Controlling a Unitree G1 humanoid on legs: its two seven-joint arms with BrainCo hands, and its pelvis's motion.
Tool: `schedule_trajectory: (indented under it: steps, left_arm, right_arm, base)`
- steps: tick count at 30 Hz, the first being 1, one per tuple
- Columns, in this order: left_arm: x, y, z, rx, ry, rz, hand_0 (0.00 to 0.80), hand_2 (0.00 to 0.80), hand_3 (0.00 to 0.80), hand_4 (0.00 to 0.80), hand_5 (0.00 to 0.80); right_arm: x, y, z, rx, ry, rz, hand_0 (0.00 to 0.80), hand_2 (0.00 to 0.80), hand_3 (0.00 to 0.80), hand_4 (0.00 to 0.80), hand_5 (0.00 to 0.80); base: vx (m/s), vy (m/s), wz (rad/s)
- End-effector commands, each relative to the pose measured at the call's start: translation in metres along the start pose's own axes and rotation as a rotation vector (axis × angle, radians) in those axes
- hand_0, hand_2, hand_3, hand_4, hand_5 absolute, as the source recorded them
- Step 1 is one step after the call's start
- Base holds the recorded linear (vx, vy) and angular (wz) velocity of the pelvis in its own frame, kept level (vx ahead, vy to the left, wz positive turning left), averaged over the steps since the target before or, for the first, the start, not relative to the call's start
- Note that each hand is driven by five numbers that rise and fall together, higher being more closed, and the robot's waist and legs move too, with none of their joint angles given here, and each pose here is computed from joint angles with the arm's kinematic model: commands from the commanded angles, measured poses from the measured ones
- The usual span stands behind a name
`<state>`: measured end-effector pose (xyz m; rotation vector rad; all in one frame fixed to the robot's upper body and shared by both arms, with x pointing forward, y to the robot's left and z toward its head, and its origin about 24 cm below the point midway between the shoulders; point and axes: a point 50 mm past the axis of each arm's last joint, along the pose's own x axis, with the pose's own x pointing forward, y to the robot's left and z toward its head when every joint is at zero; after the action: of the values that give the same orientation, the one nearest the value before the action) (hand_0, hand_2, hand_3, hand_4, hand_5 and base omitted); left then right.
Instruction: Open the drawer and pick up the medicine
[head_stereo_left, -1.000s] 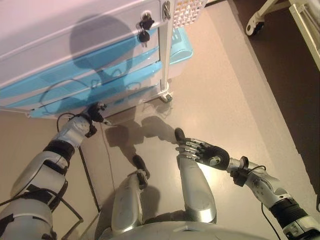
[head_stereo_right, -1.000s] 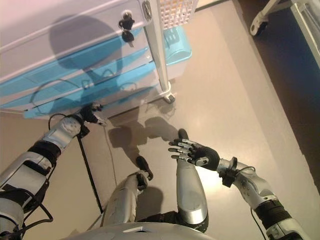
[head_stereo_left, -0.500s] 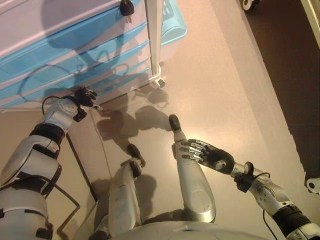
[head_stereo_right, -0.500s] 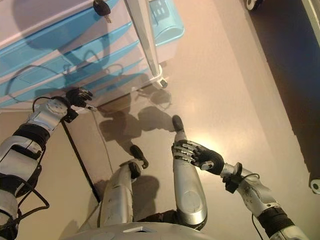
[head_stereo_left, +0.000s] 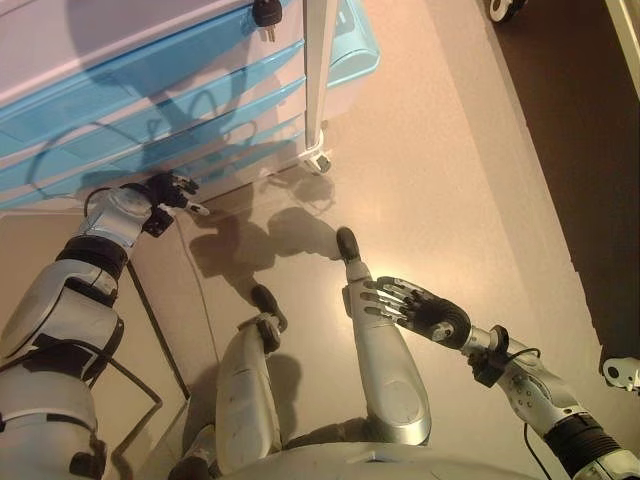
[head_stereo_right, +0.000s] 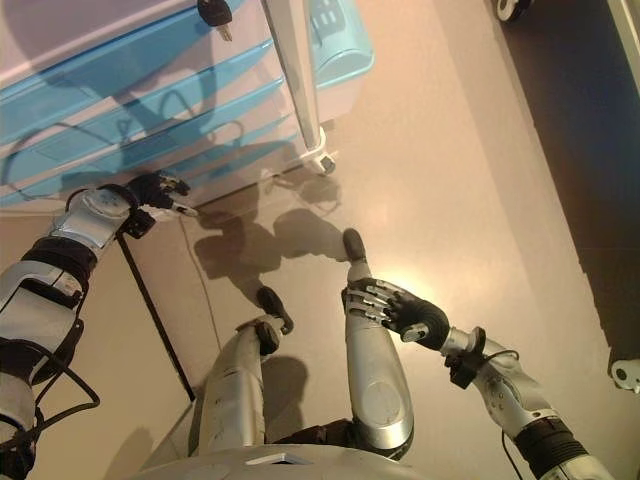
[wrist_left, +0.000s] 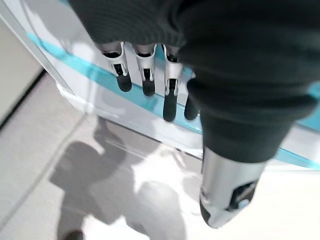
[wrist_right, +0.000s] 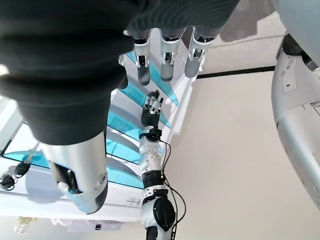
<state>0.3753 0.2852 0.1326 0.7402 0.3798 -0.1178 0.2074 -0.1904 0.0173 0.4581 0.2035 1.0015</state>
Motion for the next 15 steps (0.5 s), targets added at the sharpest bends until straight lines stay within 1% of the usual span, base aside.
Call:
schedule_trajectory:
  steps: [1, 5, 8, 12, 13, 15]
  left_arm:
    - [-0.007, -0.003, -0.013, -0.156, -0.036, -0.044, 0.0, 0.0, 0.0, 0.0, 0.0]
    - [-0.004, -0.054, -0.025, -0.259, -0.068, -0.214, 0.0, 0.0, 0.0, 0.0, 0.0]
    - [-0.008, -0.091, -0.039, -0.369, -0.065, -0.333, 0.0, 0.0, 0.0, 0.0, 0.0]
    - [-0.021, -0.14, -0.065, -0.574, -0.028, -0.448, 0.0, 0.0, 0.0, 0.0, 0.0]
    - [-0.028, -0.157, -0.074, -0.629, -0.011, -0.478, 0.0, 0.0, 0.0, 0.0, 0.0]
    - [-0.038, -0.179, -0.088, -0.695, 0.03, -0.515, 0.0, 0.0, 0.0, 0.0, 0.0]
  right_arm:
    - [0.005, 0.008, 0.0, -0.011, -0.033, -0.003, 0.0, 0.0, 0.0, 0.0, 0.0]
    - [0.015, 0.006, 0.008, -0.026, -0.037, 0.002, 0.0, 0.0, 0.0, 0.0, 0.0]
    - [0.021, 0.007, 0.007, -0.017, -0.026, -0.001, 0.0, 0.0, 0.0, 0.0, 0.0]
    - [0.022, 0.005, -0.006, 0.023, 0.031, -0.042, 0.0, 0.0, 0.0, 0.0, 0.0]
    - [0.02, 0.004, -0.013, 0.044, 0.039, -0.061, 0.0, 0.0, 0.0, 0.0, 0.0]
    - [0.018, 0.002, -0.023, 0.077, 0.047, -0.1, 0.0, 0.0, 0.0, 0.0, 0.0]
  base:
    - [0.005, -0.117, 0.2]
    - [-0.057, -0.178, 0.19]
    - [0.012, -0.162, 0.17]
    - [0.046, -0.151, 0.2]
    - [0.058, -0.145, 0.21]
    - [0.067, -0.141, 0.23]
